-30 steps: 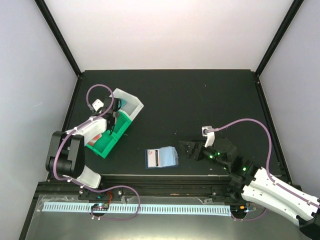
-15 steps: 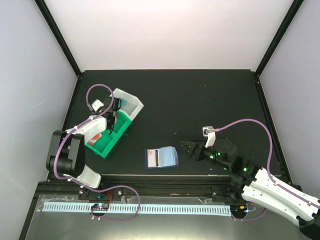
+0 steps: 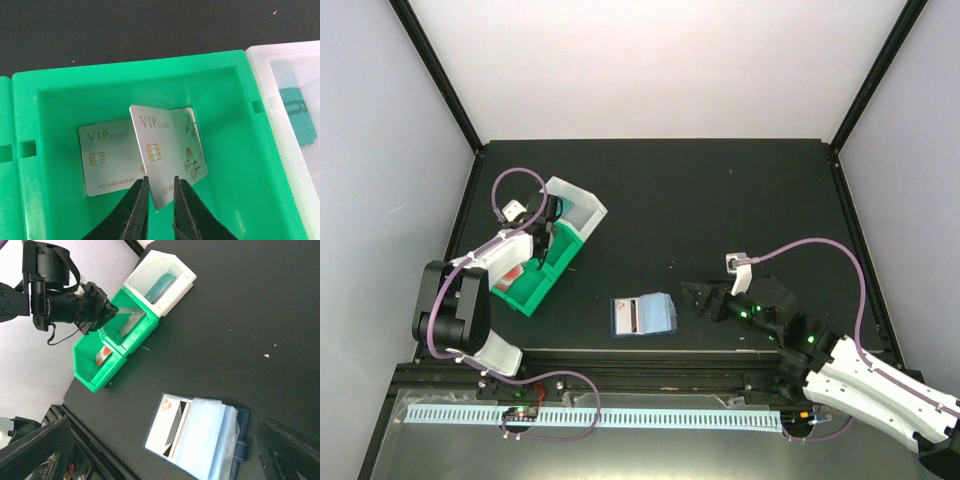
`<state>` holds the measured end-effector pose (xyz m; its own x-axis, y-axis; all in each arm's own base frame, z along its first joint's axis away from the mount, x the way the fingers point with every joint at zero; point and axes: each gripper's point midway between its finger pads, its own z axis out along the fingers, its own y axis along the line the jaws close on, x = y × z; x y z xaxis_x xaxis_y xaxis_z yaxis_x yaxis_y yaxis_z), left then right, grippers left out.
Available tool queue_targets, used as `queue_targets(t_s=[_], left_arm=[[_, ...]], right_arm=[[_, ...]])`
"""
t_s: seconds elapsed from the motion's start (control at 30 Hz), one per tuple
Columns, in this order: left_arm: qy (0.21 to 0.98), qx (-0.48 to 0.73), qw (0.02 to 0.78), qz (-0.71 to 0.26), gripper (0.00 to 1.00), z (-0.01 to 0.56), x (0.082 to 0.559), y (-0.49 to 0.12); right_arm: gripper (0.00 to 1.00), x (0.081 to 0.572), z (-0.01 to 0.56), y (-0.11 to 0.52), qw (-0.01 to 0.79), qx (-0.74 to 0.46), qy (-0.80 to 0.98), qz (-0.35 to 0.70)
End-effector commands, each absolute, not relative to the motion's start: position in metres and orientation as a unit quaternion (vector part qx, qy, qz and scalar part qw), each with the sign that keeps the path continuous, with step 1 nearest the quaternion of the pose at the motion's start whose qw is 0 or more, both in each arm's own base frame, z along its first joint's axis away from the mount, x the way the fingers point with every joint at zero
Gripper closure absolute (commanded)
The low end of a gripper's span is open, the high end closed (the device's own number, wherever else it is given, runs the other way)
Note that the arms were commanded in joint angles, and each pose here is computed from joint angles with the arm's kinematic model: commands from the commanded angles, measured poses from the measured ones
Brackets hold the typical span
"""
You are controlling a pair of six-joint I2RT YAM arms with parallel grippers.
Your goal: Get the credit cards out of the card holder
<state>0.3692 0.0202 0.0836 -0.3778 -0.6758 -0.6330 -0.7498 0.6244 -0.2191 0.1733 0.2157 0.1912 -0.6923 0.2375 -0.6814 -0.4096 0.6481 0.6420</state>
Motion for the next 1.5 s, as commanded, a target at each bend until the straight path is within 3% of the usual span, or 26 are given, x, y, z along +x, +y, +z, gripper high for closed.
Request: queue_targets(t_s=[0.0, 0.47, 0.57, 0.73, 0.9, 1.03, 1.23, 1.47], left_arm=[[0.818, -0.442, 0.362, 0.062, 0.84, 0.095, 0.375, 0.027], [0.814, -0.446, 0.369, 0.053, 0.71, 0.127, 0.369, 0.027], [0.815, -0.437, 0.378, 0.049, 0.59, 0.141, 0.367, 0.026], [0.831, -0.399, 0.385, 0.042, 0.21, 0.159, 0.359, 0.023], [0.86, -0.328, 0.39, 0.003, 0.07, 0.183, 0.345, 0.007], [0.879, -0.26, 0.396, -0.048, 0.03, 0.196, 0.328, -0.013], [0.895, -0.114, 0.399, -0.163, 0.05, 0.201, 0.301, -0.063], [0.883, -0.041, 0.356, -0.303, 0.12, 0.193, 0.261, -0.111]], right_arm=[[0.0, 0.176, 0.204, 0.214, 0.404, -0.048, 0.811, 0.42], [0.0, 0.177, 0.196, 0.211, 0.385, -0.04, 0.832, 0.396], [0.0, 0.178, 0.193, 0.209, 0.379, -0.031, 0.841, 0.385], [0.0, 0.179, 0.194, 0.207, 0.377, -0.036, 0.848, 0.371], [0.0, 0.174, 0.196, 0.218, 0.368, -0.063, 0.841, 0.392], [0.0, 0.169, 0.192, 0.228, 0.351, -0.076, 0.838, 0.412], [0.03, 0.164, 0.178, 0.24, 0.317, -0.093, 0.847, 0.416], [0.16, 0.158, 0.17, 0.263, 0.283, -0.117, 0.837, 0.453]])
